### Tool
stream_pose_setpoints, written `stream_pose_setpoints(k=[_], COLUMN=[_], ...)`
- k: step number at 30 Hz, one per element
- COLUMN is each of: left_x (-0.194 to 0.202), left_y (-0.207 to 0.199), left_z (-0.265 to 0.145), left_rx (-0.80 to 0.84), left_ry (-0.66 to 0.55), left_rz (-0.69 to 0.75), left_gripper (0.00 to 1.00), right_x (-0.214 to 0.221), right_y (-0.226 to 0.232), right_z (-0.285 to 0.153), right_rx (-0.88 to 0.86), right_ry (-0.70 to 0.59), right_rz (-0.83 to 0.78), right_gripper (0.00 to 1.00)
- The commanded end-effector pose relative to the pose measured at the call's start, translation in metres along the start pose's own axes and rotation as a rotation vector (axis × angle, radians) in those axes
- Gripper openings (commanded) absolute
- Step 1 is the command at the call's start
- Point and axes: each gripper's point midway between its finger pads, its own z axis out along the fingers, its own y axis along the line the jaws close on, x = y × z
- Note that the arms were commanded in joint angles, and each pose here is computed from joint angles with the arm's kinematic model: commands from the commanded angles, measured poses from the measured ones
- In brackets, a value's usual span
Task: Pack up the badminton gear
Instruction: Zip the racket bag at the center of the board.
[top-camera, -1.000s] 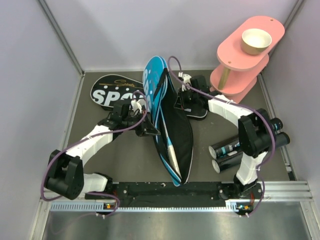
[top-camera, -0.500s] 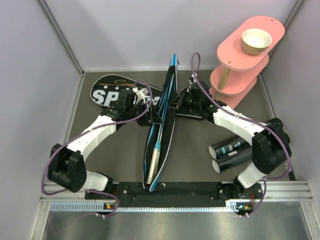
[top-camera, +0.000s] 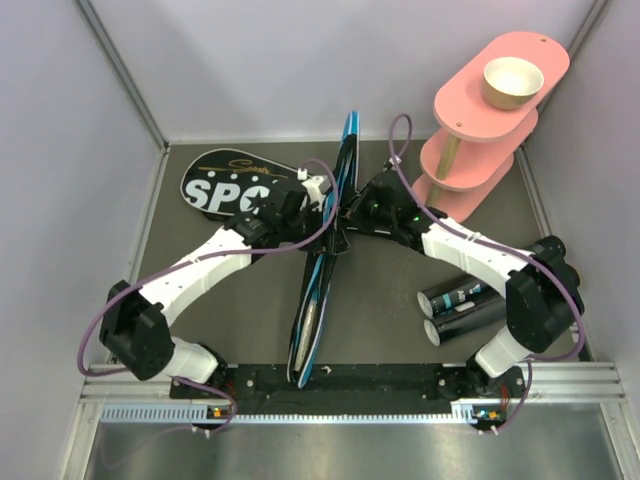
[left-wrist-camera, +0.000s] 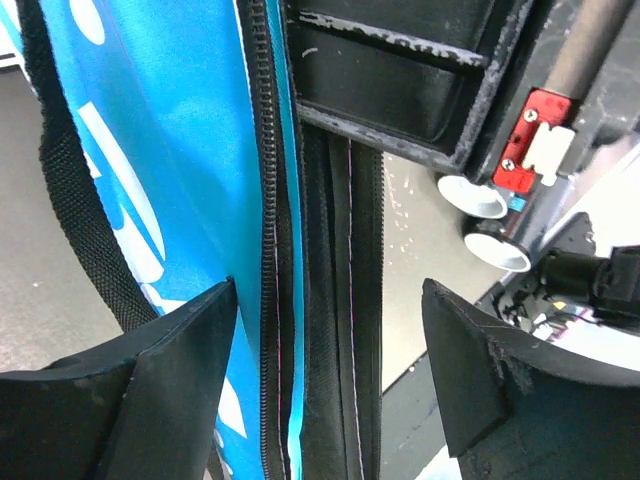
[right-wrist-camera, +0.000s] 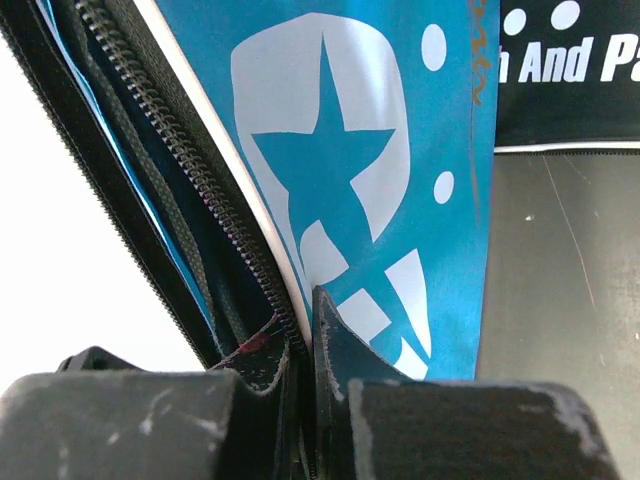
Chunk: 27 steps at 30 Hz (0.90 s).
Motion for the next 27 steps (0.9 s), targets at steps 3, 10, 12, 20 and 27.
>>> stream_pose_setpoints(k=[3, 10, 12, 20, 27], left_x=[-0.015, -0.015, -0.011, -0.008, -0.005], left_y=[0.023, 0.047, 0.04, 0.021, 0.018], left_z=[0.006, 0.011, 0.009, -0.008, -0.009], left_rx=[-0.214, -0.352, -0.312, -0.22, -0.212], left_ry=[-0.055, -0.018, -0.007, -0.015, 0.002], left_rz=[0.076, 0.09, 0.099, 0.108, 0.084], left_gripper=[0.69, 0.02, 0.0, 0.0, 0.0], right_x=[-0.015, -0.018, -0.043, -0.137, -0.165], right_y=[0.039, 0.033, 0.031, 0.056, 0.075], right_z=[-0.026, -0.04, -0.044, -0.064, -0.038], right_rx=[-0.081, -0.114, -0.139, -0.166, -0.177], right_ry=[-0.089, -0.074, -0.069, -0.115, -0.146], right_rz=[0.078, -0.223, -0.349, -0.698, -0.744], right_gripper=[0.0, 0.43, 0.6, 0.68, 0.43])
